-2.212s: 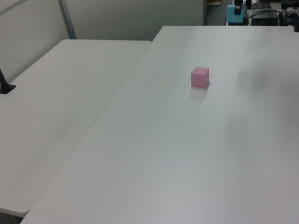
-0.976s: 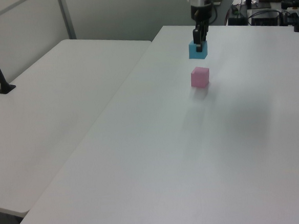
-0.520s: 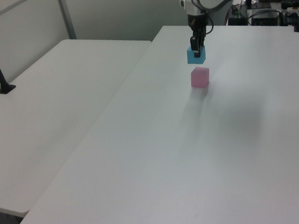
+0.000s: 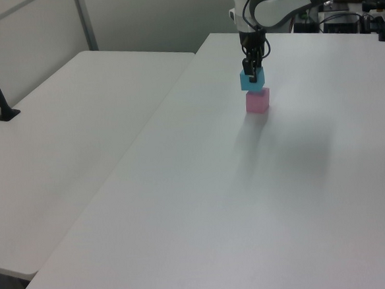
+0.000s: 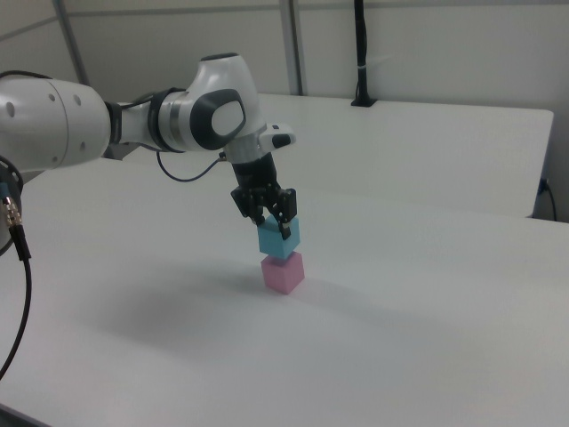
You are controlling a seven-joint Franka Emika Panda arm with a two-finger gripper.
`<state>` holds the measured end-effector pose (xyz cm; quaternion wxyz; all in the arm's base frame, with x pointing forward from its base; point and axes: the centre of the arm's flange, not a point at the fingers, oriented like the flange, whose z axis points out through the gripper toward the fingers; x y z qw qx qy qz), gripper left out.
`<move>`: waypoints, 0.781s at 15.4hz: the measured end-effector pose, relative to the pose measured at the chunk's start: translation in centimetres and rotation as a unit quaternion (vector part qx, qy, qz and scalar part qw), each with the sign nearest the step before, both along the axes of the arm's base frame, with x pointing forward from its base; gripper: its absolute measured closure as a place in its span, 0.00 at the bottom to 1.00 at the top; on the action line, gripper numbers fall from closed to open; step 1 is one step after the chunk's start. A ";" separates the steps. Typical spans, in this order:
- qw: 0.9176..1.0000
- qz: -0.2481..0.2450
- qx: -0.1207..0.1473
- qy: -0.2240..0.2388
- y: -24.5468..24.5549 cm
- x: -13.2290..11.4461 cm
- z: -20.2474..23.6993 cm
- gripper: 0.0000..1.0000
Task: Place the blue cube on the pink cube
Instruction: 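Carry the light-blue cube over the pink cube and lower it onto it, then open the gripper to release the light-blue cube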
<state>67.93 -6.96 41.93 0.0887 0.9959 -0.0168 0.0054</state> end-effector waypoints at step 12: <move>1.000 -0.010 -0.019 -0.001 -0.3 -0.4 -1.8 0.17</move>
